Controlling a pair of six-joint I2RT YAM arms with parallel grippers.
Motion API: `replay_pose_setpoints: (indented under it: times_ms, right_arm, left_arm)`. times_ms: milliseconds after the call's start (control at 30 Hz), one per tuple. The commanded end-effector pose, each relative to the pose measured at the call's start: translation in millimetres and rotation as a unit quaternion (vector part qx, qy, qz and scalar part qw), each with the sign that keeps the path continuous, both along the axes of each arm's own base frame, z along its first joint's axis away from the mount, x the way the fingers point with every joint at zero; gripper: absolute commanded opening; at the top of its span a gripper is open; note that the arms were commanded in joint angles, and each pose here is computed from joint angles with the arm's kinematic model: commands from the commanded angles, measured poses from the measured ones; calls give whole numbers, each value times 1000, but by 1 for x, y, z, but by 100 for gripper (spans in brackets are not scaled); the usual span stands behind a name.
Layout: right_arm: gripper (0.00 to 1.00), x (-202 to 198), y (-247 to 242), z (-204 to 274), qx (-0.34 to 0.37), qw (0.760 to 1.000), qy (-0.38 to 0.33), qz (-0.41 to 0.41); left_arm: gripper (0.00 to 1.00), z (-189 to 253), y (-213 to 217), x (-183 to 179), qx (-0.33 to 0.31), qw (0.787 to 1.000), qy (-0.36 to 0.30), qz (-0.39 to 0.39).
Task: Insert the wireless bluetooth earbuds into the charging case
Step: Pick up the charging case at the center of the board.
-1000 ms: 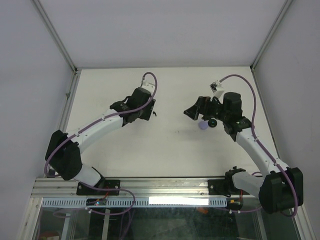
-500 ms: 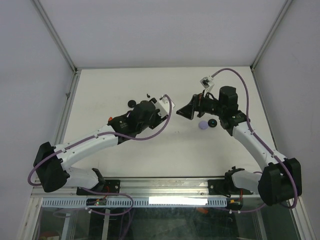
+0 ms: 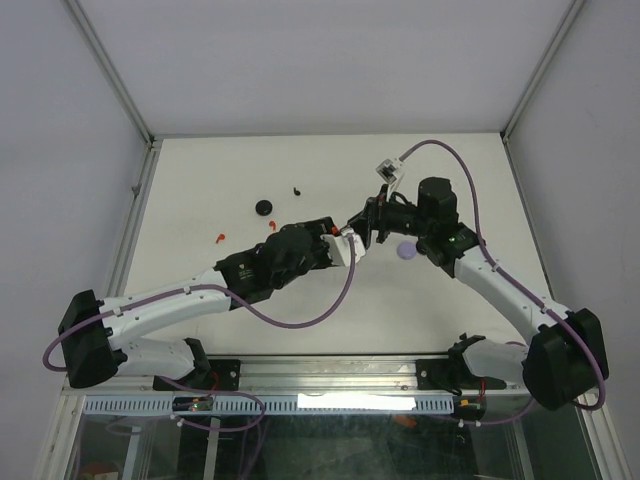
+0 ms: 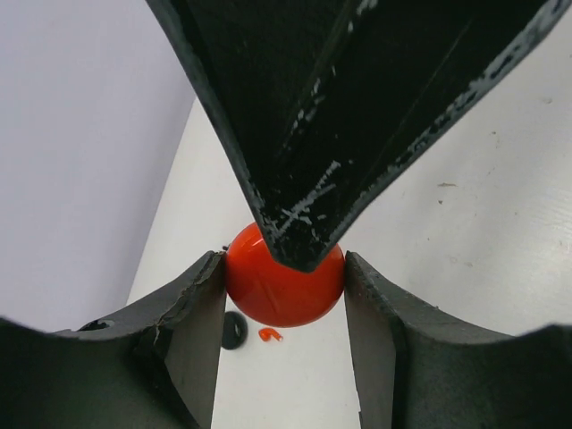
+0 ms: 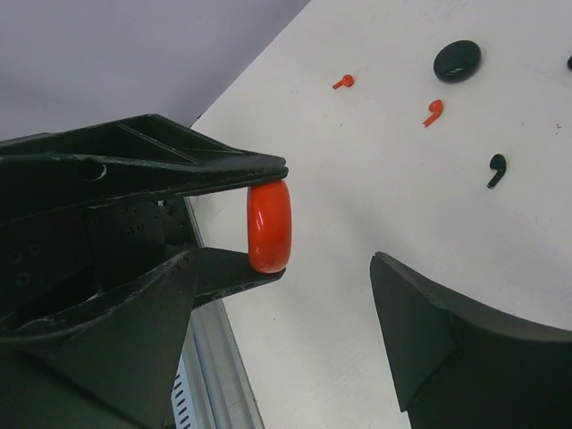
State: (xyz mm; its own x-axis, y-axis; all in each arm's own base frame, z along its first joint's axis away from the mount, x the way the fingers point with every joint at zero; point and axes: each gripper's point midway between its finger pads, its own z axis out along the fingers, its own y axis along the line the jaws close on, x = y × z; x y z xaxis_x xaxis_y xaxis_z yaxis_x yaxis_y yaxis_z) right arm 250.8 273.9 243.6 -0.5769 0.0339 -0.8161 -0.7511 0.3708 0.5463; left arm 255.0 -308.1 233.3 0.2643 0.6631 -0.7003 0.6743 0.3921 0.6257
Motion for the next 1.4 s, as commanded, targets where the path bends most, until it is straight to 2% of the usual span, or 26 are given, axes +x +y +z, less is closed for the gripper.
replay_pose_setpoints:
  times_ms: [0,267,333,533,700,867,900,967,1033,1067,1133,1233,1367]
  right_arm:
    - [79,0,9,22,18,999,-36,2]
    - [66,-6,16,14,6,999,-24,21]
    - [59,-7,17,13,4,999,-22,24]
    - [54,-9,21,9,-7,999,-18,34]
    - [46,-13,25,8,-13,998,-17,52]
    - [23,-19,27,6,-18,997,-19,78]
    - [15,-20,27,5,-19,996,-21,81]
    - [3,-19,26,5,-20,996,-33,79]
    - [0,-18,25,7,-15,996,-47,74]
    - [0,-17,25,9,-13,996,-55,72]
    - [0,-15,23,13,-12,995,-75,65]
    - [0,-11,20,21,-6,993,-107,48]
    - [0,-5,15,32,4,986,-164,21]
  left_arm:
    - [19,41,-12,-9,-48,997,-53,-42]
    - [19,46,-18,-19,-39,995,-70,-65]
    - [19,47,-20,-20,-37,994,-72,-69]
    - [19,44,-23,-23,-27,994,-77,-75]
    - [20,40,-26,-26,-15,993,-80,-82]
    - [22,38,-30,-29,-8,993,-83,-89]
    - [23,39,-30,-30,-8,993,-83,-88]
    - [27,38,-30,-29,-9,993,-81,-84]
    - [36,39,-27,-29,-13,994,-79,-76]
    - [43,38,-25,-28,-15,994,-76,-70]
    - [69,39,-21,-27,-20,995,-74,-59]
    - [75,44,-14,-27,-39,996,-69,-40]
    - [83,63,-3,-27,-95,994,-52,-5]
